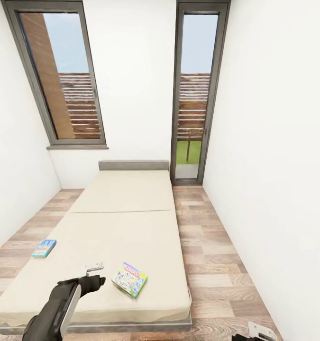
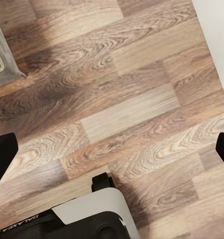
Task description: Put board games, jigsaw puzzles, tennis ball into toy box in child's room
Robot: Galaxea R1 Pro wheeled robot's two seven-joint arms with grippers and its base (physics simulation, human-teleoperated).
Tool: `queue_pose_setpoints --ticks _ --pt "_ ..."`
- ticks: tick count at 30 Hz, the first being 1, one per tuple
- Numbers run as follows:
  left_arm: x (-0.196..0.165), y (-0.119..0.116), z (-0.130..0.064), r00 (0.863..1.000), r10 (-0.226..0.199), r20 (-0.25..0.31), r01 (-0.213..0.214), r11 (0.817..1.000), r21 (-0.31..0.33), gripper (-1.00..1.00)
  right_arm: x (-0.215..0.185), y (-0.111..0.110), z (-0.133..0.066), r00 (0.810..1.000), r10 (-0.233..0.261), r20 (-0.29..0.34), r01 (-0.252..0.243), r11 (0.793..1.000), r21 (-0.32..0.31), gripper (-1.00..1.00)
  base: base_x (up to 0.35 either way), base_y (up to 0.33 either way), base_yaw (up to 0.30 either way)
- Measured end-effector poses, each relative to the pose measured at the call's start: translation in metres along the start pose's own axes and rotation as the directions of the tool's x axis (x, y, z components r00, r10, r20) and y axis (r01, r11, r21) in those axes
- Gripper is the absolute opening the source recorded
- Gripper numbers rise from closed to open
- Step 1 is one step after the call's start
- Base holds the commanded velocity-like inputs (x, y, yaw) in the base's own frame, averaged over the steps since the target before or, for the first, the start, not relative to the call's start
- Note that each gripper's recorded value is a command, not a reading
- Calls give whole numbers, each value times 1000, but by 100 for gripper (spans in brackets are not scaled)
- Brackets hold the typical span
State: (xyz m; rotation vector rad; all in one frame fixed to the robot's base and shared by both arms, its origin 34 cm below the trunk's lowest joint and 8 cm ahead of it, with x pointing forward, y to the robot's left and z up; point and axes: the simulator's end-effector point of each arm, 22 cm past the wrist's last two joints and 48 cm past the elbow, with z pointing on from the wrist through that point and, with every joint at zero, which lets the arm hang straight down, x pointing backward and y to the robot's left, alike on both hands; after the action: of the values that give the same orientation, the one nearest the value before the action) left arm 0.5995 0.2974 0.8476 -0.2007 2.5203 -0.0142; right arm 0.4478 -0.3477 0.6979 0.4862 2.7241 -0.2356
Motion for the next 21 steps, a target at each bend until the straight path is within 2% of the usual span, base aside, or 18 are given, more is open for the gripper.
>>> queue_pose_setpoints --ticks 11,15,21 --pt "1 0 3 1000 -3 5 3 1000 -3 100 -4 5 0 1000 -7 2 7 1000 -6 100 0 0 0" --pt "1 1 3 1000 -2 7 2 1000 -4 100 -47 17 -9 999 1 47 0 1000 -29 100 0 0 0" --pt "2 2 4 1000 -2 5 2 1000 -6 100 -97 28 -29 998 2 57 1 999 -54 100 0 0 0"
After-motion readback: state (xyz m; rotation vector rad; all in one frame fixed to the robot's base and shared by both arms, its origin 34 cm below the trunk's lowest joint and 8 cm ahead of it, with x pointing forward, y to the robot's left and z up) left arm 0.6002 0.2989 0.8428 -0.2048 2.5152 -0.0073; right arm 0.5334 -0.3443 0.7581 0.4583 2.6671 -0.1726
